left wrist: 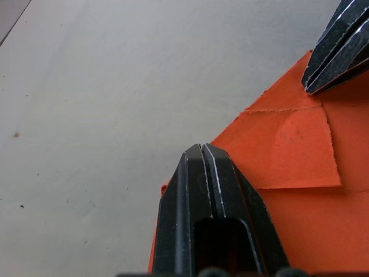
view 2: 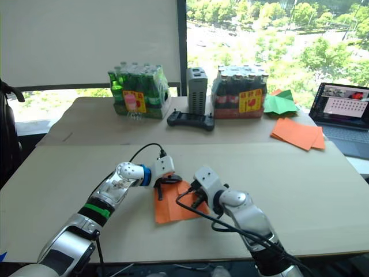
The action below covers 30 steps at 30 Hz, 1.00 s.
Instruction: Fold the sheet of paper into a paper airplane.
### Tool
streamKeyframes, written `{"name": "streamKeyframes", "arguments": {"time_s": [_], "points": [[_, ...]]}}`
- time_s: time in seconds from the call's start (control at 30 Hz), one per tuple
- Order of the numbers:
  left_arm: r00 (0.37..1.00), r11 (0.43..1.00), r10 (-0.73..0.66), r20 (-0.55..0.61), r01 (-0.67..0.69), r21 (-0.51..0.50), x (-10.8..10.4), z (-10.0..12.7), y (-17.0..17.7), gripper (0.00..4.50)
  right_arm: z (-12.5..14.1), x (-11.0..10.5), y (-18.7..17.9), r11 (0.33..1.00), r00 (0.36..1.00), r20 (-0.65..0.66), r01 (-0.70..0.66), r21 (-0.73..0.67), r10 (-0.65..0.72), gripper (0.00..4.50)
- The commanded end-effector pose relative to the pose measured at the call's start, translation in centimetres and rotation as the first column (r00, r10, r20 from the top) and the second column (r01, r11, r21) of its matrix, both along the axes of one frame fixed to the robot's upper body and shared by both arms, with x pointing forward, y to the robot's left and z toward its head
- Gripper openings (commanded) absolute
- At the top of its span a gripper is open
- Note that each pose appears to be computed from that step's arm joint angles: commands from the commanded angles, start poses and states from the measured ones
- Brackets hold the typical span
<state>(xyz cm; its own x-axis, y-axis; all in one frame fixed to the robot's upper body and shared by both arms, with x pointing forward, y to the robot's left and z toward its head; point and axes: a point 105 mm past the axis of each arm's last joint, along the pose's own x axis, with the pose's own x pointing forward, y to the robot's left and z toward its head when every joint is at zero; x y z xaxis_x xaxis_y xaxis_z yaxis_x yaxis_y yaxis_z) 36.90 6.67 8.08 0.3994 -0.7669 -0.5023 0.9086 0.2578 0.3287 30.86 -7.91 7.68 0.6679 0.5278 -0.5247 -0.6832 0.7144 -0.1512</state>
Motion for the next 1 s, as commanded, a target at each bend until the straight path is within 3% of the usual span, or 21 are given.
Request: {"name": "streamKeyframes", "arguments": {"time_s": [0.03, 0.23, 0.57, 0.7, 1.0], "points": [[1.000, 1.000, -0.011, -0.012, 0.011, 0.028, -0.1, -0.6, 0.0, 0.00, -2.3, -0.8, -1.7, 0.997, 0.991, -0.115, 0.061, -0.046, -0.066, 0.02], [1.000, 1.000, -0.011, -0.008, 0.011, 0.024, 0.0, -0.4, 0.0, 0.00, -0.5, -0.7, -1.0, 0.999, 0.997, -0.063, 0.040, 0.006, -0.039, 0.02], [1.000, 1.000, -0.010, 0.004, 0.010, 0.019, 0.1, -0.3, -0.2, 0.00, 5.8, 0.2, 0.1, 0.984, 0.995, 0.090, -0.052, 0.172, 0.037, 0.02], [1.000, 1.000, -0.009, 0.003, 0.009, 0.016, 0.1, -0.2, -0.3, 0.00, 6.0, 1.1, 0.9, 0.984, 0.994, 0.104, -0.059, 0.168, 0.042, 0.02], [1.000, 1.000, -0.011, 0.007, 0.011, 0.011, 0.0, -0.1, -0.4, 0.00, 3.4, 3.1, 3.1, 0.993, 0.988, 0.121, -0.105, 0.048, 0.099, 0.02]]}}
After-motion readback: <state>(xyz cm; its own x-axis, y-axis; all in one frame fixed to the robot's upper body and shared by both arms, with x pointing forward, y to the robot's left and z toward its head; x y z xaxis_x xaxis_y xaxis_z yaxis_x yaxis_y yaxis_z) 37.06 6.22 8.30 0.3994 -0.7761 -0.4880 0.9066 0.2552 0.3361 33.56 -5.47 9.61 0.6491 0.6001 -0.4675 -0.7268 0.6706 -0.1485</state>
